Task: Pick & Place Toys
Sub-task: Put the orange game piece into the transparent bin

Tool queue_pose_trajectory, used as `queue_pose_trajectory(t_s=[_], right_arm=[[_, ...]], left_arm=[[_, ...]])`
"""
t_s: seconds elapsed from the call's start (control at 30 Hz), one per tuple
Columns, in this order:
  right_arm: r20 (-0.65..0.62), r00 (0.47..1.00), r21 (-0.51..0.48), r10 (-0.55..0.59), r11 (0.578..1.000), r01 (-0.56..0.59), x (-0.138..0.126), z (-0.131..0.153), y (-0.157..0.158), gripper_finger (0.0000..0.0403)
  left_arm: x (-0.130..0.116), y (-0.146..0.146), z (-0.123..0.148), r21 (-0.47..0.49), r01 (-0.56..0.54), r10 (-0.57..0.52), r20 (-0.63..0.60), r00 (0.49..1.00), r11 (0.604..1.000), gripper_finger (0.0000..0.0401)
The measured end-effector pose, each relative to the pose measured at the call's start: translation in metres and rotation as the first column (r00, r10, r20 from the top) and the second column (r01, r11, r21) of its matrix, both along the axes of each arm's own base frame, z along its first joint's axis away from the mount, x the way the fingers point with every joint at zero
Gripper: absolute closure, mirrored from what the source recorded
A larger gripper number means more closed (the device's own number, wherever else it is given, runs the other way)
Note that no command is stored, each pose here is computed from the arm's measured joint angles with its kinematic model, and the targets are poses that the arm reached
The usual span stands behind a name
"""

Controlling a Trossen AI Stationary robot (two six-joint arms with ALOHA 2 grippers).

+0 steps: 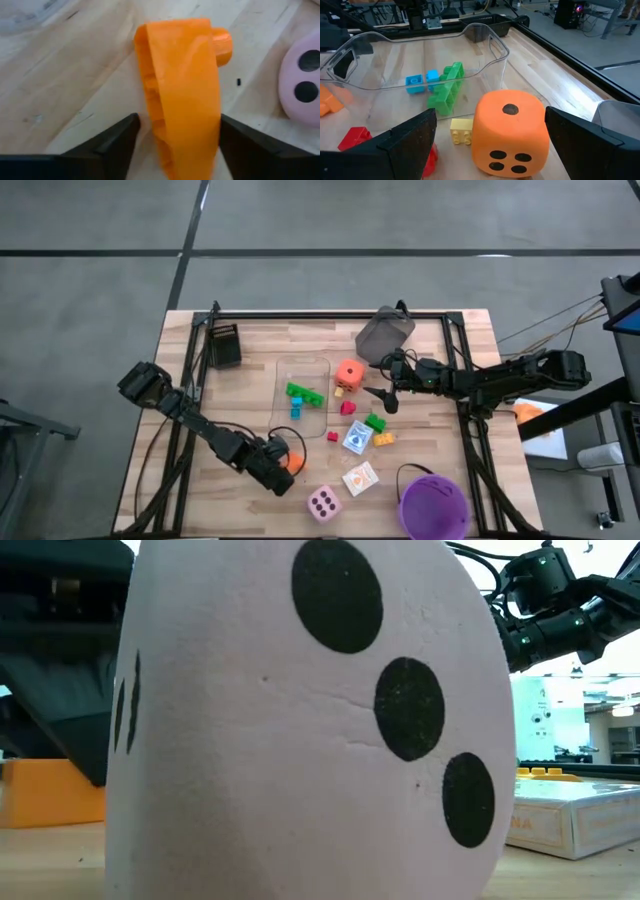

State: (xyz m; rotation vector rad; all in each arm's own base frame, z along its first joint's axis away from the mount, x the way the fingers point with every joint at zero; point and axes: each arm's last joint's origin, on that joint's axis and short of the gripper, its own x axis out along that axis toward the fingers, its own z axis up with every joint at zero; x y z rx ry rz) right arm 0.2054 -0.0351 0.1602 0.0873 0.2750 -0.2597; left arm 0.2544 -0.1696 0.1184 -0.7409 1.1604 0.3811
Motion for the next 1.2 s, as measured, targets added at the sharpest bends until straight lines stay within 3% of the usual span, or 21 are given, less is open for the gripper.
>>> queue_pose_trajectory(t_s=[0.2,0.6,0.87,1.03,1.2], right_arm=[[-0.004,1.000,0.001,0.004,1.000,-0.004,0.000,0.000,0.001,0.0034],[-0.008,1.000,0.001,0.011,1.000,-0.011,0.000,-0.001,0.002,0.0034],[-0.008,1.000,0.001,0.014,1.000,-0.014,0.000,-0.001,0.003,0.0034],[0.002,1.000,-0.006,0.025,1.000,-0.025,0.001,0.000,0.005,0.0034],[0.070,0.995,-0.049,0.069,0.997,-0.066,0.003,0.008,0.010,0.0034]], left_arm=[[-0.003,-0.001,0.002,-0.039,0.054,-0.055,-0.036,0.998,0.998,0.0266],[-0.016,-0.002,0.028,-0.017,0.312,-0.311,0.026,0.950,0.950,0.0268],[-0.027,-0.022,0.038,0.260,0.434,-0.481,0.157,0.863,0.863,0.0268],[-0.029,-0.036,0.057,0.471,0.380,-0.553,0.312,0.773,0.797,0.0268],[-0.027,-0.030,0.073,0.589,0.282,-0.556,0.357,0.750,0.758,0.0268]])
